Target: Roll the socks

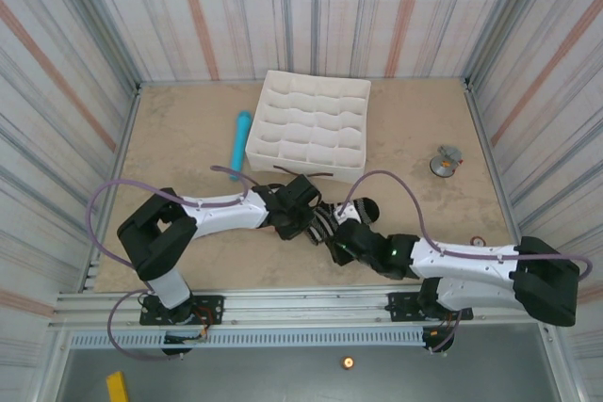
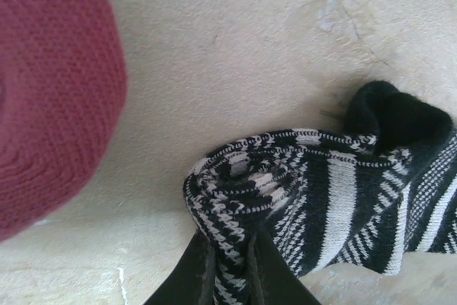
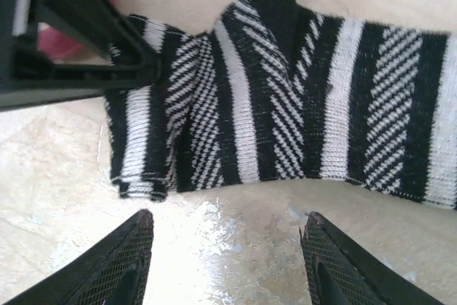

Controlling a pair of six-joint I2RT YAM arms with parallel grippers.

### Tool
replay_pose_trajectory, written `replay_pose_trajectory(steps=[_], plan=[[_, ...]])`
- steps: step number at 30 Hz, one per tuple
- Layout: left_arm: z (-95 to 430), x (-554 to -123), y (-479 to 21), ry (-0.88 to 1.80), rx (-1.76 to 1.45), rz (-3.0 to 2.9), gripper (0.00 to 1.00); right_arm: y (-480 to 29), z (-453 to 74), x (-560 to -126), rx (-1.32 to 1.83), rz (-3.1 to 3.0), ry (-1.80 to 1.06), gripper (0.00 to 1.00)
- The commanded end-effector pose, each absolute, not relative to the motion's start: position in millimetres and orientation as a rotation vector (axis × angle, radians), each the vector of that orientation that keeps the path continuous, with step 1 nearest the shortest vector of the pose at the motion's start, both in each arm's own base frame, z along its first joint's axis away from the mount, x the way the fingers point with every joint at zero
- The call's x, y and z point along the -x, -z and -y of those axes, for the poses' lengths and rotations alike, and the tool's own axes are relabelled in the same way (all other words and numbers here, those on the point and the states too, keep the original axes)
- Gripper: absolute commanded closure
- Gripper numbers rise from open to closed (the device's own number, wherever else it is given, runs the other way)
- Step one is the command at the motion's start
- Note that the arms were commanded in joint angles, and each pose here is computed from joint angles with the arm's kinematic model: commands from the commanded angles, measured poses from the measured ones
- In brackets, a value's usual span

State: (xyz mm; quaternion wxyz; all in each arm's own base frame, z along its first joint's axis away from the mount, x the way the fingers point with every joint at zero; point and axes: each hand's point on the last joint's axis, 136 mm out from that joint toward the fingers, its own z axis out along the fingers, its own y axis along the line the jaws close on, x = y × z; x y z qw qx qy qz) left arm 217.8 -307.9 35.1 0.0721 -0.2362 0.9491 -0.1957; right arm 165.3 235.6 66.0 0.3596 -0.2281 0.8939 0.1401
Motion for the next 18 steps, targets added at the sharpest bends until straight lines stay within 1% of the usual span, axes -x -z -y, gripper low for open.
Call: replay_pose_trajectory(steps=[1, 5, 12, 18], plan=[[293.9, -201.6, -31.9, 0.485, 0.853, -2.914, 1.0, -73.6, -227.4, -175.3, 0.685, -2.125, -0.121, 0.41], [294.4, -197.4, -31.8, 0.466, 0.921, -2.943, 1.0, -79.1, -243.9, -164.1, 0.778, -1.981, -0.056, 0.4], [298.0, -195.6, -31.4, 0.483, 0.945, -2.967, 1.0, -69.4, -270.6, -157.3, 0.941, -1.901, 0.051, 0.35], [298.6, -193.3, -26.3, 0.494, 0.957, -2.982, 1.0, -60.9, -288.4, -155.2, 1.022, -1.88, 0.047, 0.36]])
